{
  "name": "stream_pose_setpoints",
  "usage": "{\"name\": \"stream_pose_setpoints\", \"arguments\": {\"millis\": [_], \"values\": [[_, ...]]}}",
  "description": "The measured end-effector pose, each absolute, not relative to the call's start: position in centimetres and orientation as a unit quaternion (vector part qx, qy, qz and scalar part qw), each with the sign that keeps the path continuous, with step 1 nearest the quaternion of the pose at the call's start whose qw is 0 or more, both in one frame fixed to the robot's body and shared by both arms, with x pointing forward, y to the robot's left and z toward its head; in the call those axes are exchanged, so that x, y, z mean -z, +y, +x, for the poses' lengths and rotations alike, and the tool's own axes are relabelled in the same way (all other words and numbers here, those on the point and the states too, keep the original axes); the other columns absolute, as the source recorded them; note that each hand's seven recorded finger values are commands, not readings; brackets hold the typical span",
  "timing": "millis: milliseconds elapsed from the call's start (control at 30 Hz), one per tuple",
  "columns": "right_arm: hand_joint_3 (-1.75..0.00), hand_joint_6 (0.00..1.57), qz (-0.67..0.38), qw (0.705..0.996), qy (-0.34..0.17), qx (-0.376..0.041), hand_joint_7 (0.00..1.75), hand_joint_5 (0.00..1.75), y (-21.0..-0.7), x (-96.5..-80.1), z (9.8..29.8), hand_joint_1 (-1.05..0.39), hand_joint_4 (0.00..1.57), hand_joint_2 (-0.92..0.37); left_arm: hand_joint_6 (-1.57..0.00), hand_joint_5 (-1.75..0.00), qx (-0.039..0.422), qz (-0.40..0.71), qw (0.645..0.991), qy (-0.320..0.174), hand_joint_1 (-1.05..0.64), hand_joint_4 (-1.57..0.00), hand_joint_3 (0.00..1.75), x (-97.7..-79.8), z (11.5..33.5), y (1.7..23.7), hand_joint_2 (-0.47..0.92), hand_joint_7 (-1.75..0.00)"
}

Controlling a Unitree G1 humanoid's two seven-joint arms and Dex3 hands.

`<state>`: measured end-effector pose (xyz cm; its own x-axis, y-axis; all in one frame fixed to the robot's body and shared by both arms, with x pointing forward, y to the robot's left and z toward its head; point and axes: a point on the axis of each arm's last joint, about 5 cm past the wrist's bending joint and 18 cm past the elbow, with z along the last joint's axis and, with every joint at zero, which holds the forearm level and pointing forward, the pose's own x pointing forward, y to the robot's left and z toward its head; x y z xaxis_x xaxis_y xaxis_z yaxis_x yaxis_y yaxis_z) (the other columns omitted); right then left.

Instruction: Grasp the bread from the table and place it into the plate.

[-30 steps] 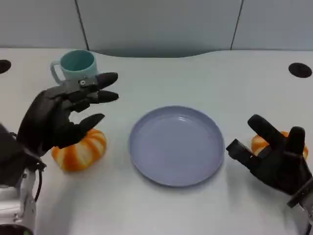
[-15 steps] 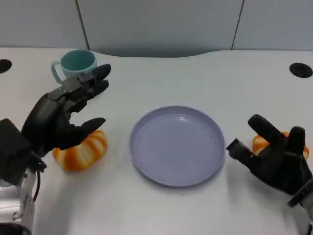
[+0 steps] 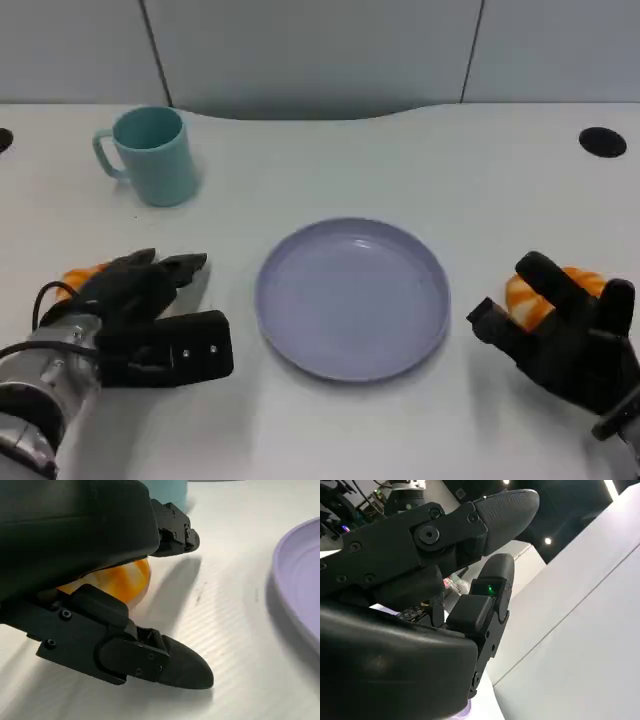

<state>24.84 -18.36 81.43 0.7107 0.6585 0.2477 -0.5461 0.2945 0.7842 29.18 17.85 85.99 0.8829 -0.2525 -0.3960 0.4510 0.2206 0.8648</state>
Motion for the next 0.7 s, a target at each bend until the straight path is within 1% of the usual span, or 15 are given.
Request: {"name": "stream_pose_setpoints", "arguments": {"millis": [267,367,533,700], "values": [[-0.06,0.99,0.461,0.804,0.062,-0.371,0.25,1.34,-18.33,-81.45,24.85,-0.51,0.62,-0.92,-0.16,-0.09,0.226,0.584,0.776,0.078,-1.02,-0.17,0.16,-85.92,29.11,17.86,0.92,-0.03],[-0.06,1.00,0.462,0.804,0.062,-0.371,0.26,1.34,-18.33,-81.45,24.85,-0.52,0.63,-0.92,-0.20,-0.11,0.225,0.581,0.779,0.072,-1.03,-0.23,0.19,-85.94,29.10,17.89,0.92,-0.04],[-0.06,1.00,0.462,0.804,0.064,-0.369,0.26,1.32,-18.32,-81.45,24.85,-0.51,0.65,-0.92,-0.26,-0.15,0.217,0.554,0.803,0.037,-0.99,-0.33,0.17,-86.09,28.98,17.99,0.92,-0.05],[-0.04,1.01,0.462,0.804,0.065,-0.369,0.27,1.31,-18.32,-81.45,24.85,-0.53,0.67,-0.92,-0.31,-0.16,0.208,0.514,0.832,-0.029,-0.96,-0.40,0.20,-86.70,29.03,17.79,0.92,-0.05]]}}
